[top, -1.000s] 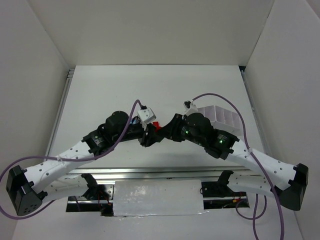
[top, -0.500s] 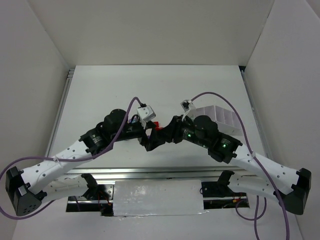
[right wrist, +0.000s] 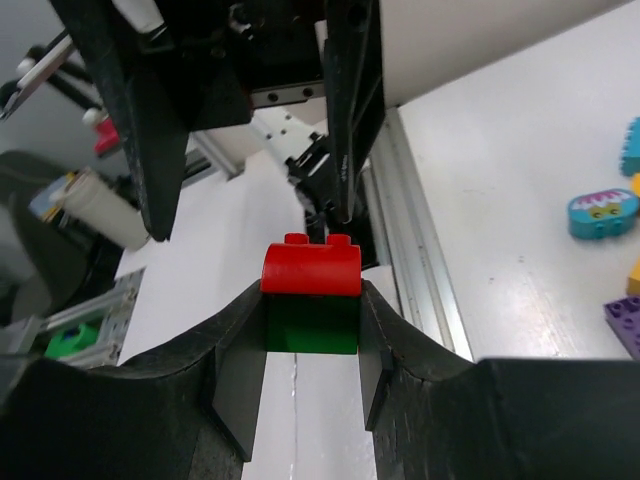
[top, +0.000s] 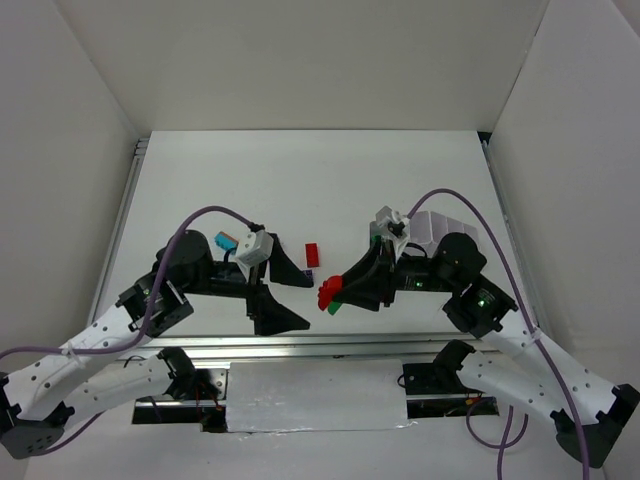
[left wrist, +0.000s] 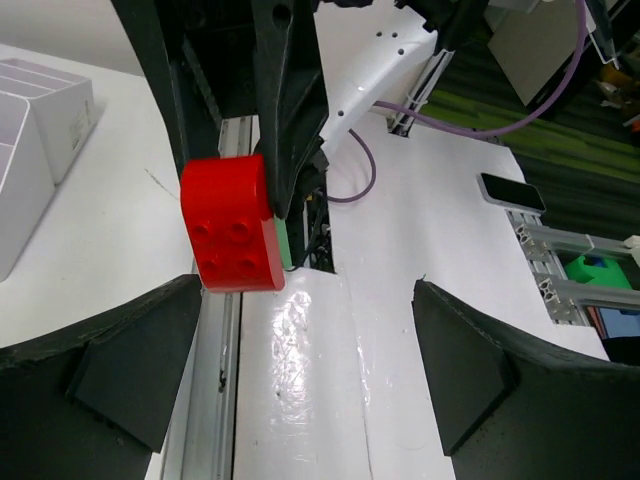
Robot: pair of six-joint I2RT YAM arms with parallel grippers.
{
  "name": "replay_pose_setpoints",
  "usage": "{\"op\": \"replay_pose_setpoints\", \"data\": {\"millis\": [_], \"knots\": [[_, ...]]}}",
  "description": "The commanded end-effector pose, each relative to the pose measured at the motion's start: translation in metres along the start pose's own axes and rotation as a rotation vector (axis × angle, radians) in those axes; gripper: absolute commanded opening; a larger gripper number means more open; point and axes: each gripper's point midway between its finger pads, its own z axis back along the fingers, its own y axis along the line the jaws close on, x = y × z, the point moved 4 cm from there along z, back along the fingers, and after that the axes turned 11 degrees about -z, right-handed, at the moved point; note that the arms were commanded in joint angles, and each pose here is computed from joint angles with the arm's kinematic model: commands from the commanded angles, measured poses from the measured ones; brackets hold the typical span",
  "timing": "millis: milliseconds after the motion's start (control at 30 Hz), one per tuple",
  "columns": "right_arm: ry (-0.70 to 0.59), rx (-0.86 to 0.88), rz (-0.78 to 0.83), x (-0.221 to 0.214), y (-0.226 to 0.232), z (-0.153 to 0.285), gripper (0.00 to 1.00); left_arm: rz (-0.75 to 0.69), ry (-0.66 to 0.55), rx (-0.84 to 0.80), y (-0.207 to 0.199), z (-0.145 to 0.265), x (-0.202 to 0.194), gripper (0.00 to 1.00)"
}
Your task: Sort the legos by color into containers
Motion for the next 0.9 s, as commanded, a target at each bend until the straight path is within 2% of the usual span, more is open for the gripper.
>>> {"op": "replay_pose_setpoints", "data": {"millis": [0,333,367,467,633,700,733,767,800,833,867], "knots": [[0.053,0.174,0.098,0.007,0.024,-0.001,0.00,0.005,-0.016,-0.044,-0.007,-0.001,0.008,0.99],[0.031,0.201,0.105,0.016,0.028,-0.007,0.00,0.075,0.035,-0.022,0.011,-0.017,-0.004,0.88],[0.035,0.196,0.100,0.015,0.026,-0.008,0.00,0.078,0.040,-0.028,0.010,-0.017,-0.005,0.85],[0.053,0.199,0.091,0.014,0.023,-0.014,0.00,0.081,0.046,-0.018,0.013,-0.019,-0.006,0.69],[0.068,0.160,0.083,0.012,0.017,-0.025,0.01,0.069,0.025,-0.041,0.009,-0.018,0.000,0.59],[0.068,0.153,0.083,0.011,0.016,-0.028,0.01,0.056,0.019,-0.036,0.009,-0.017,0.003,0.42],[0.067,0.152,0.085,0.011,0.016,-0.028,0.01,0.053,0.019,-0.033,0.008,-0.016,0.003,0.16],[0.063,0.142,0.083,0.011,0.014,-0.028,0.03,0.050,0.021,-0.027,0.008,-0.015,0.004,0.02],[0.059,0.136,0.084,0.012,0.014,-0.028,0.07,0.052,0.024,-0.025,0.008,-0.014,0.003,0.00],[0.053,0.128,0.081,0.012,0.013,-0.028,0.14,0.049,0.023,-0.026,0.007,-0.014,0.003,0.00],[0.047,0.118,0.077,0.010,0.010,-0.028,0.63,0.041,0.018,-0.031,0.005,-0.012,0.005,0.00]]}}
